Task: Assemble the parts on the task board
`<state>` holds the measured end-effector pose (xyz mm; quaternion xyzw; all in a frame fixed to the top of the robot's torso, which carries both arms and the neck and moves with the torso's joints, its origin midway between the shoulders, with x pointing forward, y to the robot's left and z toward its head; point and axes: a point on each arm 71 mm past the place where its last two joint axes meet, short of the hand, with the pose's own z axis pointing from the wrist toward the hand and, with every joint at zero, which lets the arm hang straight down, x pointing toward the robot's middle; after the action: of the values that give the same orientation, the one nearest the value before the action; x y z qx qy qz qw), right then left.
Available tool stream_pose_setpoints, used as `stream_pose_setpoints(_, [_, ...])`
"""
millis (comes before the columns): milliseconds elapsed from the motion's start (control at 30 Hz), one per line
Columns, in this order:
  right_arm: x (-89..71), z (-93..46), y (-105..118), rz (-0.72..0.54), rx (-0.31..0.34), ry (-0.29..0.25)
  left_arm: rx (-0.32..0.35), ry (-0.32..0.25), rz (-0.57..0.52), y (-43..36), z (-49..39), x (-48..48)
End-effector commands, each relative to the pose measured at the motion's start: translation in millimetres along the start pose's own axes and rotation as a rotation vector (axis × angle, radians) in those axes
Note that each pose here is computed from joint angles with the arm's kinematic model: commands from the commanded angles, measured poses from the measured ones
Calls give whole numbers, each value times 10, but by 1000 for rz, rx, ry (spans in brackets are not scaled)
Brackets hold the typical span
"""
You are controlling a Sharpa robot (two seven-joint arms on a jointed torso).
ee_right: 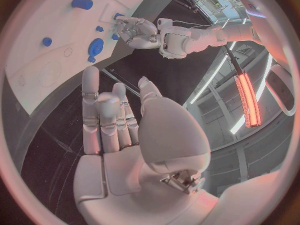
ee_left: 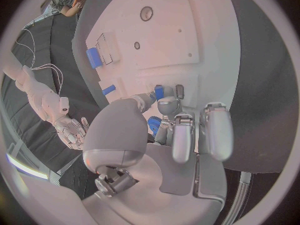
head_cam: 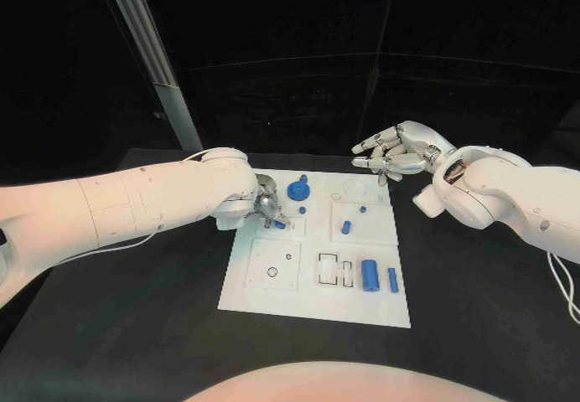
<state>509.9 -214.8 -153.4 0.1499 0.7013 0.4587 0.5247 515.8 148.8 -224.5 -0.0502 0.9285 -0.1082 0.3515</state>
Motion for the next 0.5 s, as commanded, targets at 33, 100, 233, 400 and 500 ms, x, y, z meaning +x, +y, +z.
stream_pose_setpoints(33, [0, 7, 19, -1, -10, 7, -15, 17, 27, 4, 20, 30])
stream_pose_setpoints(100, [2, 9, 20, -1, -10, 7, -13, 19, 30, -15, 27, 30])
stream_pose_setpoints(233, [5, 11, 22, -1, -10, 8, -13, 22, 34, -35, 38, 28])
stream_pose_setpoints(400, [7, 12, 23, 0, -10, 9, -16, 25, 39, -54, 56, 19])
stream_pose_setpoints(500, [9, 12, 24, 0, -10, 10, -17, 28, 41, -64, 63, 18])
